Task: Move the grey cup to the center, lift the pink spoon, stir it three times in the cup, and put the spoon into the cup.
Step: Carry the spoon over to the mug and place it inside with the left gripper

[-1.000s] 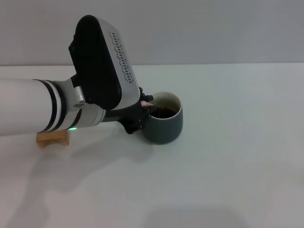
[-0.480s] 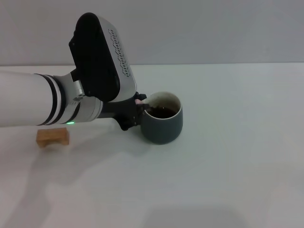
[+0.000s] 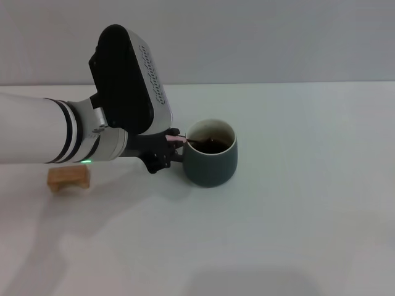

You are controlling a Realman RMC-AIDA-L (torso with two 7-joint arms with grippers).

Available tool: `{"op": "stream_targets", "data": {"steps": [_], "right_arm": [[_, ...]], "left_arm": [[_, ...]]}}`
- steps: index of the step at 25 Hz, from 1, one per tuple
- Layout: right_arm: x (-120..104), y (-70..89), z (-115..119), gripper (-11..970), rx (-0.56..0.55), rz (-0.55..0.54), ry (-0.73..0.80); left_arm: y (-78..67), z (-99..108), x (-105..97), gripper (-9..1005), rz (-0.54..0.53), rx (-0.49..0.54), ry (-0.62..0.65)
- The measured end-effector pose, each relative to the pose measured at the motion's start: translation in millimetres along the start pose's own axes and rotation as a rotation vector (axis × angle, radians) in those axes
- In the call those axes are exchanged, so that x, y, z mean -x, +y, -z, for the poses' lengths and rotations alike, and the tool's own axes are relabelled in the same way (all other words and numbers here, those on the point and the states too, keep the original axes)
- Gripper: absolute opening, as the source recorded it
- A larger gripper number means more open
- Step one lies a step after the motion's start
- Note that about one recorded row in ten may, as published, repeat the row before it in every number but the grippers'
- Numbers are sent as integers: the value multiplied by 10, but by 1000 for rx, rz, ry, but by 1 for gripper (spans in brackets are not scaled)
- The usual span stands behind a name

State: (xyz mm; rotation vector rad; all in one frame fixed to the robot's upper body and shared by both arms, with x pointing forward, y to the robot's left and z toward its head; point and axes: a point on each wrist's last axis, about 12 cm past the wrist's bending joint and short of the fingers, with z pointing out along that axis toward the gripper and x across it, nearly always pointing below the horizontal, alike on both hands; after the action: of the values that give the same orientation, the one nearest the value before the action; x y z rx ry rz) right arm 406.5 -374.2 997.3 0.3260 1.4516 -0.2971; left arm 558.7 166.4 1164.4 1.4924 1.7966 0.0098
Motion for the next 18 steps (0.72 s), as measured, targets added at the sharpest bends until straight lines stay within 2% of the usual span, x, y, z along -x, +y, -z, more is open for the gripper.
{"op": "stream_targets", "data": {"steps": [18], "right_arm": [[-3,13,12,-1,7,-3,1]], "left_arm": [[43,-91,215,204,-53,-18,-29]]}}
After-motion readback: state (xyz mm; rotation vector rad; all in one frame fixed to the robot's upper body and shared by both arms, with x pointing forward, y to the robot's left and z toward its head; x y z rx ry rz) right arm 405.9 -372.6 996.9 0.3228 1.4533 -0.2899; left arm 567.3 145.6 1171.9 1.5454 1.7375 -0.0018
